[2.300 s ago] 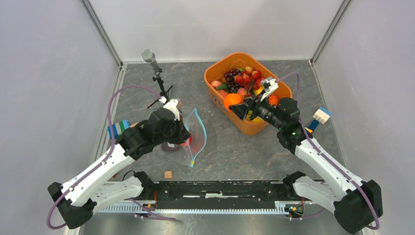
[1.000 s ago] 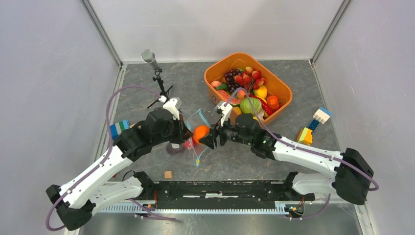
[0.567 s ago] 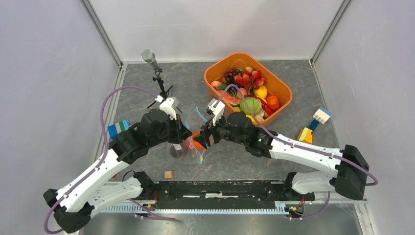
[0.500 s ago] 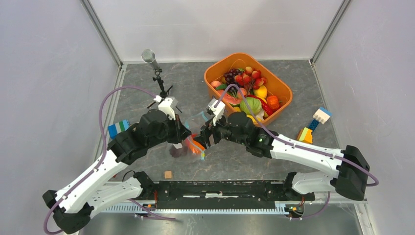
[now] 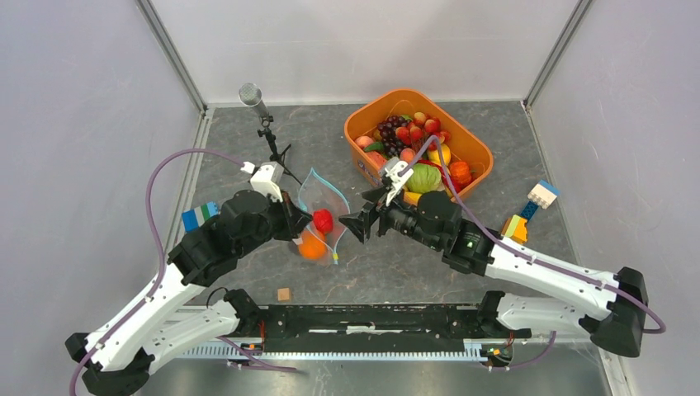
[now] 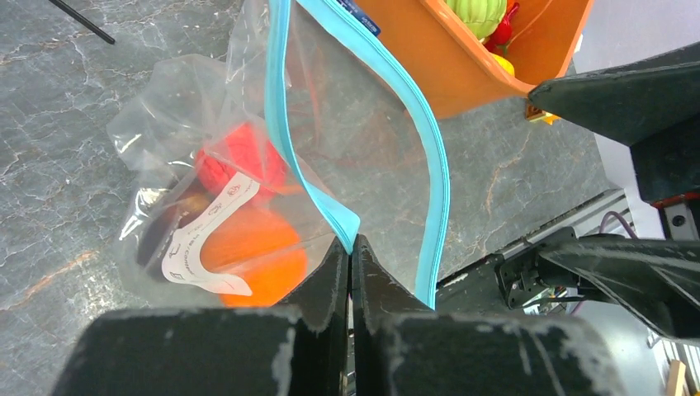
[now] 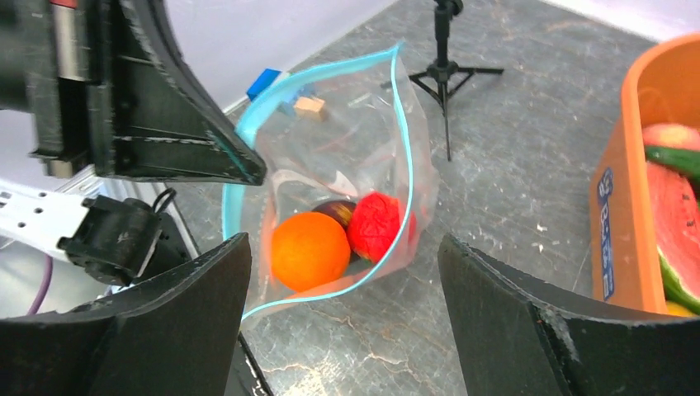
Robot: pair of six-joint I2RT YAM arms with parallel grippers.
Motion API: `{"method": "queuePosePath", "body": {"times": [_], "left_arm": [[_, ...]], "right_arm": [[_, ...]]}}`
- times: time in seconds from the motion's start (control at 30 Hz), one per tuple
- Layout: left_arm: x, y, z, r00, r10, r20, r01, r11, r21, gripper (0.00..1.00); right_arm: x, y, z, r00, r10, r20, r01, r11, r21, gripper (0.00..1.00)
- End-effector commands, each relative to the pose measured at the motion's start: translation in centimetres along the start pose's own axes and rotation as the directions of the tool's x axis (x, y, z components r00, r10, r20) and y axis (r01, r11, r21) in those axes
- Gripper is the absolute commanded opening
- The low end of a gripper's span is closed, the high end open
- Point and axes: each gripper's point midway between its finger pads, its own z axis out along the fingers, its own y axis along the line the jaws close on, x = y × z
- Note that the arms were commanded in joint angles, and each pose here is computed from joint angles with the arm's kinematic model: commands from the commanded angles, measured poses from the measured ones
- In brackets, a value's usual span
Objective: Place the food in the zip-top bag and seal the zipper
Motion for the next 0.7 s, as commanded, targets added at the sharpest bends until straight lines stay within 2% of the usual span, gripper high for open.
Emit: {"method": "queuePosePath", "body": {"times": [0.0, 0.13, 0.17, 0.27, 0.33, 0.4, 0.47, 0.6, 0.67], "left_arm": [[-1.3, -0.4, 0.1, 0.997, -0.051, 0.059, 0.050, 0.999, 0.010, 0.02], [-1.2, -0.5, 0.4, 0.997, -0.050, 0.053, 0.050, 0.999, 0.012, 0.02], [-1.2, -0.5, 0.3, 0.997, -0.050, 0.055, 0.050, 0.999, 0.011, 0.02], [-1.1, 0.2, 0.1, 0.998, -0.027, 0.060, 0.028, 0.999, -0.019, 0.02], [-1.4, 3.4, -0.6, 0.997, 0.053, 0.060, -0.041, 0.983, -0.180, 0.02], [-2.5, 7.9, -2.2, 0.987, 0.138, 0.081, -0.092, 0.904, -0.417, 0.02], [-2.5, 9.7, -2.9, 0.981, 0.192, 0.034, -0.149, 0.849, -0.507, 0.02], [-2.1, 10.0, -2.4, 0.983, 0.184, -0.013, -0.162, 0.831, -0.533, 0.02], [-2.5, 9.6, -2.6, 0.985, 0.173, -0.002, -0.148, 0.838, -0.525, 0.02]], "right_arm": [[3.0, -1.5, 1.0, 0.995, 0.049, -0.084, -0.041, 0.994, 0.097, 0.87], [5.6, -1.6, 2.7, 0.978, 0.101, -0.180, -0.079, 0.989, 0.126, 0.80], [5.9, -1.7, 3.1, 0.976, 0.103, -0.189, -0.079, 0.988, 0.131, 0.71], [5.6, -1.1, 3.9, 0.977, 0.085, -0.197, -0.067, 0.993, 0.098, 0.31], [4.0, -0.3, 3.9, 0.984, 0.059, -0.167, -0.050, 0.997, 0.053, 0.15], [1.7, 0.9, 3.5, 0.993, 0.039, -0.114, -0.041, 0.999, -0.014, 0.02], [-0.2, 2.6, 3.0, 0.998, 0.029, -0.054, -0.035, 0.994, -0.108, 0.00], [-2.8, 5.7, 2.2, 0.998, 0.052, 0.023, -0.044, 0.962, -0.270, 0.00], [-2.2, 4.4, 2.9, 0.998, 0.058, -0.010, -0.058, 0.980, -0.191, 0.00]]}}
